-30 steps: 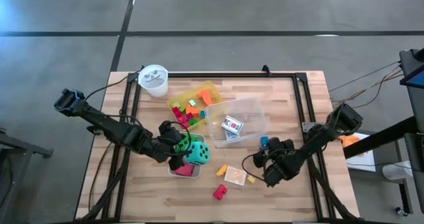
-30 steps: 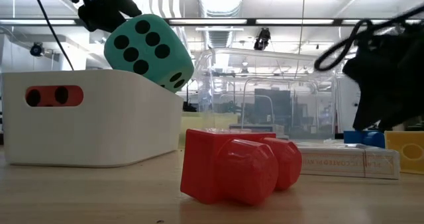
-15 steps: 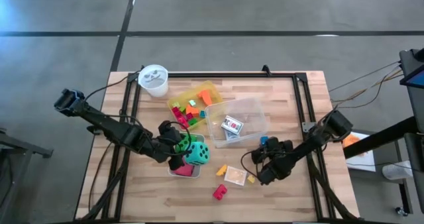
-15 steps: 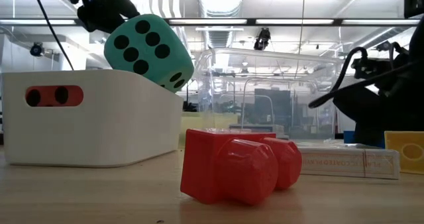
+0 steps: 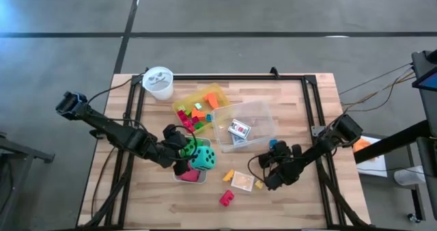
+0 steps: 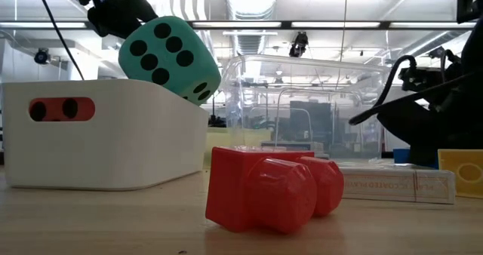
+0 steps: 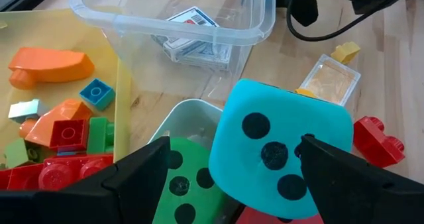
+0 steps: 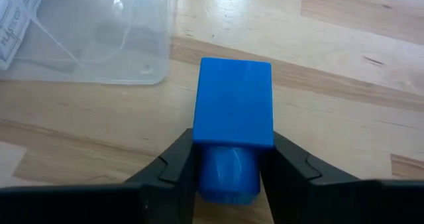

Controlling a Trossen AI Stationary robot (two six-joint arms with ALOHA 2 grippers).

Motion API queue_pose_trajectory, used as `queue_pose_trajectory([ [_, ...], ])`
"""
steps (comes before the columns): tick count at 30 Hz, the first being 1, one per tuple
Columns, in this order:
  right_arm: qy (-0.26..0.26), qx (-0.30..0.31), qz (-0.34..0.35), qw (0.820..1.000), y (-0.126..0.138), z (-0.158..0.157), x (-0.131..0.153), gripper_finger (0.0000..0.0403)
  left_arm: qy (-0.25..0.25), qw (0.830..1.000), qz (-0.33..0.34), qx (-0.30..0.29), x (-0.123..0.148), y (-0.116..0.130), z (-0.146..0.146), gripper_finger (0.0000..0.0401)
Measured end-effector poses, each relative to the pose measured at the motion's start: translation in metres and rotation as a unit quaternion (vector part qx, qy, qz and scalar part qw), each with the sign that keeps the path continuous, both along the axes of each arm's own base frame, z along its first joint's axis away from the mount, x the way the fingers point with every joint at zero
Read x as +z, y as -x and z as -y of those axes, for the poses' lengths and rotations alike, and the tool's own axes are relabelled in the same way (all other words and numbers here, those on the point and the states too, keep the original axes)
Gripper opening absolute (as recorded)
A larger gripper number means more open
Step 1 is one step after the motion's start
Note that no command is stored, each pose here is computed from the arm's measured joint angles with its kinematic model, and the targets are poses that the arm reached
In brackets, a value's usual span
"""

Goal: Pick & Place Toys
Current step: Put the dark blue game piece into the yellow bin

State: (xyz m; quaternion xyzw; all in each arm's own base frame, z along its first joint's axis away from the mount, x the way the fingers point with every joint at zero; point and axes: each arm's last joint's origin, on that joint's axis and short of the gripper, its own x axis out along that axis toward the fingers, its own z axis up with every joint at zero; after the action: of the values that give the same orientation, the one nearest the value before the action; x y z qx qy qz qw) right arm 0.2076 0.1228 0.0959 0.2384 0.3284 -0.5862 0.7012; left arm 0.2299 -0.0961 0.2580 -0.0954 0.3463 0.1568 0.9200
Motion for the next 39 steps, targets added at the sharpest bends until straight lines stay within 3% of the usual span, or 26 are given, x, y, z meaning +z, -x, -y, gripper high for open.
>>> queue_pose_trajectory([
  [5,-0.020,0.007,-0.007,1.000,0.000,-0.003,0.007,0.0121,0.000,1.000,0.000,0.000,0.000,0.000,0.000,0.0325],
  [9,-0.068,0.033,-0.012,0.997,0.000,-0.009,0.027,0.0121,0.000,1.000,-0.001,0.000,0.000,0.000,0.000,0.0325],
  [18,-0.134,0.160,0.053,0.977,0.005,-0.023,0.098,0.0121,0.003,1.000,-0.003,-0.004,0.000,0.000,0.000,0.0325],
  [27,-0.142,0.281,0.085,0.945,0.000,-0.034,0.152,0.0121,0.002,0.999,-0.023,-0.040,0.018,0.002,0.001,0.0325],
  [32,-0.093,0.330,0.093,0.935,-0.011,-0.040,0.169,0.0121,-0.020,0.998,-0.031,-0.041,0.036,0.005,-0.003,0.0325],
  [36,-0.014,0.392,0.099,0.915,-0.022,-0.045,0.186,0.0121,-0.033,0.995,0.044,-0.078,0.052,-0.009,0.000,0.0325],
  [39,0.077,0.434,0.089,0.893,-0.030,-0.048,0.199,0.0121,0.011,0.989,0.114,-0.097,0.063,-0.018,0.002,0.0325],
])
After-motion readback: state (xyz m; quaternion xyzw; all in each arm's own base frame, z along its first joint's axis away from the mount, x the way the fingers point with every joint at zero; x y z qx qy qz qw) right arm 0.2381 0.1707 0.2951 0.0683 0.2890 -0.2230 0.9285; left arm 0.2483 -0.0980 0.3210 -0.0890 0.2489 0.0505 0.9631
